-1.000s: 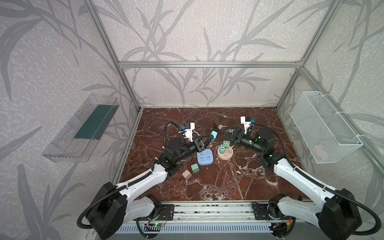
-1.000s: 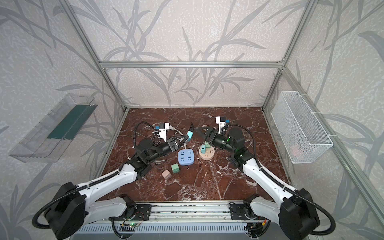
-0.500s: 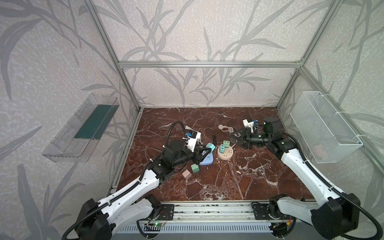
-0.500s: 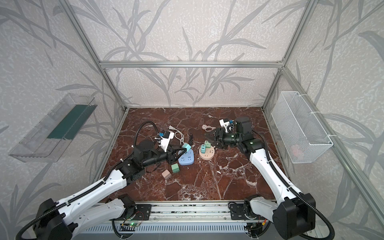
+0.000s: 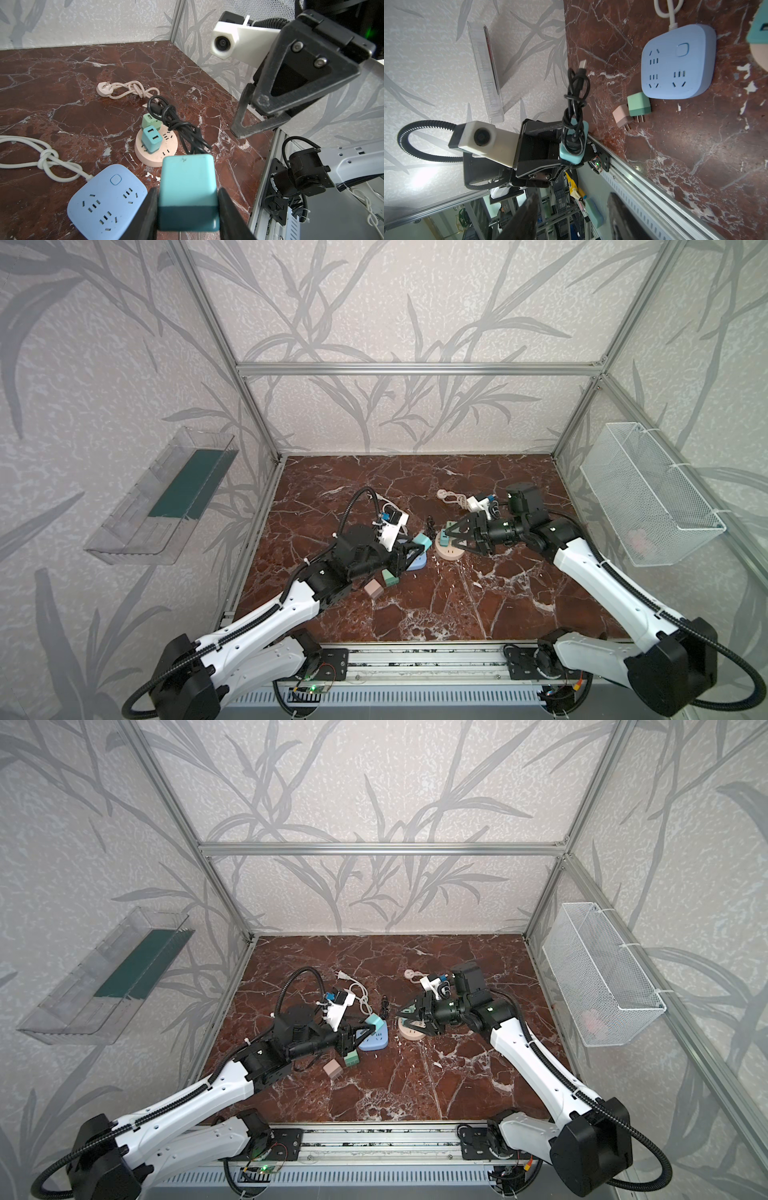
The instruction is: Insert the plug
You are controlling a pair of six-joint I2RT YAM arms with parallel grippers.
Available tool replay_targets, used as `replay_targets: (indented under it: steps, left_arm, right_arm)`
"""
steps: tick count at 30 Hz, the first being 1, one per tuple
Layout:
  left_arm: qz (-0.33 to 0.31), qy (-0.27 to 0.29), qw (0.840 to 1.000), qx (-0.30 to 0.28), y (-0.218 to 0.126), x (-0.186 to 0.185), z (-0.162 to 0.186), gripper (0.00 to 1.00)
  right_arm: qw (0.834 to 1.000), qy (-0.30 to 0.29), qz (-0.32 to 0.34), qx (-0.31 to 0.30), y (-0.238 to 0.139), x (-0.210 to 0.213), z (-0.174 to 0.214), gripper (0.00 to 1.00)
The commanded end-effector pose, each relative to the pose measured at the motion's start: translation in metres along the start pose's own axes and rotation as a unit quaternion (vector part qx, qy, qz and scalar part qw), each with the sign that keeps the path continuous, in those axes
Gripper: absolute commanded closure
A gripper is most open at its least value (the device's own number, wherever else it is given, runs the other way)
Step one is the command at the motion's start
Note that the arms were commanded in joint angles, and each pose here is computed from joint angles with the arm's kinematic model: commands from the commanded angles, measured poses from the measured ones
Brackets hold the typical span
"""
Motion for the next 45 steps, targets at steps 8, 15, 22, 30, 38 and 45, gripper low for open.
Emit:
replay_targets:
  steps: [8,15,22,30,38,45]
  left_arm:
    - [0.007,0.016,1.000,-0.013,-0.003,-0.006,-0.008,1.00]
    - [0.004,0.017,1.000,-0.011,-0.002,-0.006,-0.005,1.00]
    - [0.000,0.019,1.000,-0.014,-0.005,-0.007,-0.004,1.00]
    - [0.000,0.020,1.000,-0.012,-0.005,-0.008,-0.002,1.00]
    - [-0.004,0.023,1.000,-0.013,-0.006,-0.008,-0.001,1.00]
    - [-0.006,0.021,1.000,-0.011,-0.005,-0.007,0.002,1.00]
  right_arm:
    - [1.000,0.009,0.008,0.008,0.023,-0.003,-0.003,0.46]
    - [1.000,0.001,0.002,0.020,0.040,0.004,-0.009,0.46]
    - [1.000,-0.008,0.013,0.026,0.052,0.007,-0.012,0.49]
    - [0.999,-0.011,0.014,0.035,0.060,0.008,-0.017,0.59]
    - [0.999,-0.011,0.013,0.046,0.067,0.007,-0.019,0.63]
    - [0.998,-0.004,0.003,0.058,0.073,0.006,-0.017,0.63]
Point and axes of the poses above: each gripper's point midway between its finger pads, its own y axis out along the fingers, its own x axis along the line the jaws close on, z = x × y, the point moved 10 cm from there along -y, back along the fingers, and after that the axes turned 3 degrees about -y, right-handed, at the moved point
